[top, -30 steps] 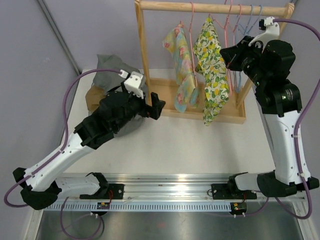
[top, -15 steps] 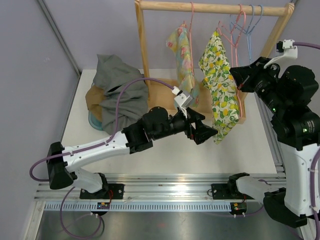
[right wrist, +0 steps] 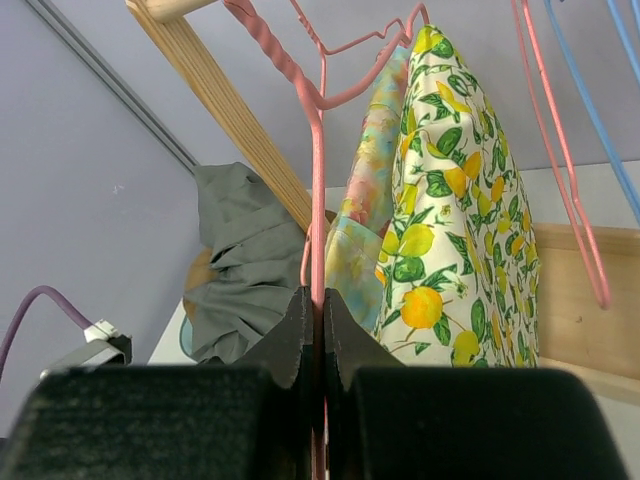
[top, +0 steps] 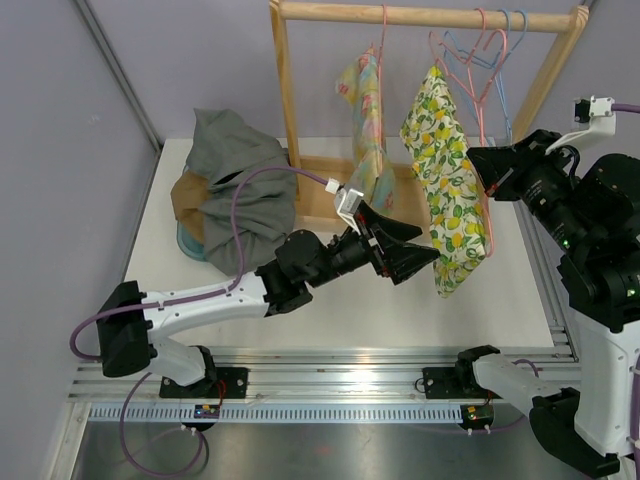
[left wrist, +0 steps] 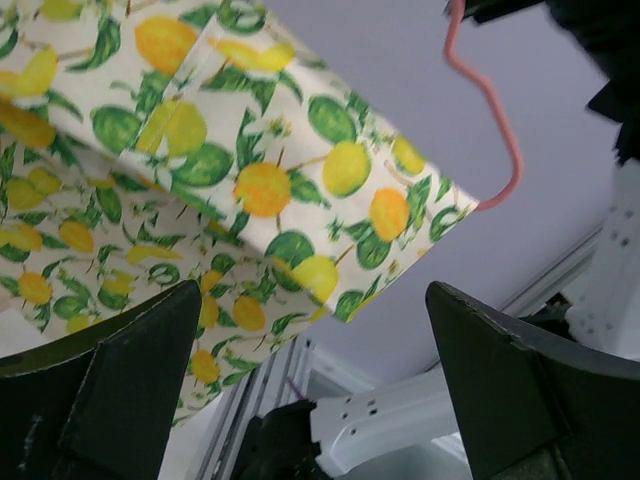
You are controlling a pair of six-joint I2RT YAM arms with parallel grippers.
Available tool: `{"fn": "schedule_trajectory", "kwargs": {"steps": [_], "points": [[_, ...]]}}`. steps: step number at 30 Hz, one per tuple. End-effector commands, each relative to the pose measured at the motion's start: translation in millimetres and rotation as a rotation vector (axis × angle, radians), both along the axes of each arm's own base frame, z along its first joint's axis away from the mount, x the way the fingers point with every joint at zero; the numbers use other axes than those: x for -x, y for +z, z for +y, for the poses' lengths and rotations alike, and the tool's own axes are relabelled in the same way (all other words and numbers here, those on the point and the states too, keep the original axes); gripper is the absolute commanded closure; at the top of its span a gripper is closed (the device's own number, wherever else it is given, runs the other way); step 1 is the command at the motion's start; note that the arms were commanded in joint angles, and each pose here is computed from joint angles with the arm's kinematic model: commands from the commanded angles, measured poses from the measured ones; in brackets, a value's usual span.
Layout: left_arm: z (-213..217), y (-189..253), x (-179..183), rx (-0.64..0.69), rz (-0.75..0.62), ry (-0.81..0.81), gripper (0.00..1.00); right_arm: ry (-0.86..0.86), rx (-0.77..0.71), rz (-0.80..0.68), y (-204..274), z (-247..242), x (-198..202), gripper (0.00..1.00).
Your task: Remove the skirt from the hanger
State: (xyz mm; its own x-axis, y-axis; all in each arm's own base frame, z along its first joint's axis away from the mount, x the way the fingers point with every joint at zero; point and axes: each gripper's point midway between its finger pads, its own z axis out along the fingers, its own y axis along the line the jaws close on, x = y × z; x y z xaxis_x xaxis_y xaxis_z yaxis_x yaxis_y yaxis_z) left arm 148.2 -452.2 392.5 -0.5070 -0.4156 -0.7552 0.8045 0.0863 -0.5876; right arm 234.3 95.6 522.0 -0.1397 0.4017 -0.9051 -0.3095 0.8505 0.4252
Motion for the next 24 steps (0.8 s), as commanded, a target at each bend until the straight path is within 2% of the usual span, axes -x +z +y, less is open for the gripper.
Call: {"fn": "schedule_trajectory", "kwargs": {"steps": [1, 5, 6, 10, 12, 13, 15, 16, 20, 22, 23, 24], "points": [[5, 43, -8, 0.195, 0.011, 0.023, 0.02, 0.031, -0.046, -0.091, 28, 3, 14, 1.0], [-3, 51, -10, 0.268, 0.04, -0.029, 0.12, 0.039, -0.055, -0.097, 32, 3, 20, 1.0], [-5, 50, -11, 0.272, 0.052, -0.039, 0.15, 0.04, -0.055, -0.095, 31, 3, 22, 1.0], [-17, 48, -15, 0.266, 0.061, -0.053, 0.18, 0.05, -0.066, -0.099, 33, 4, 27, 1.0], [-18, 50, -17, 0.276, 0.067, -0.051, 0.25, 0.054, -0.069, -0.099, 33, 4, 28, 1.0], [-19, 49, -18, 0.276, 0.072, -0.044, 0.37, 0.055, -0.07, -0.102, 33, 4, 30, 1.0], [-16, 50, -19, 0.276, 0.071, -0.037, 0.52, 0.052, -0.068, -0.095, 30, 3, 29, 1.0], [-15, 50, -19, 0.274, 0.072, -0.034, 0.68, 0.05, -0.065, -0.096, 30, 3, 29, 1.0], [-2, 49, -26, 0.248, 0.073, 0.031, 0.86, 0.048, -0.06, -0.074, 19, 4, 24, 1.0], [7, 55, -31, 0.248, 0.061, 0.073, 0.92, 0.053, -0.065, -0.071, 17, 5, 23, 1.0], [9, 55, -33, 0.238, 0.063, 0.092, 1.0, 0.059, -0.065, -0.063, 14, 7, 22, 1.0], [12, 54, -32, 0.216, 0.053, 0.103, 1.0, 0.056, -0.066, -0.068, 14, 7, 21, 1.0]]}}
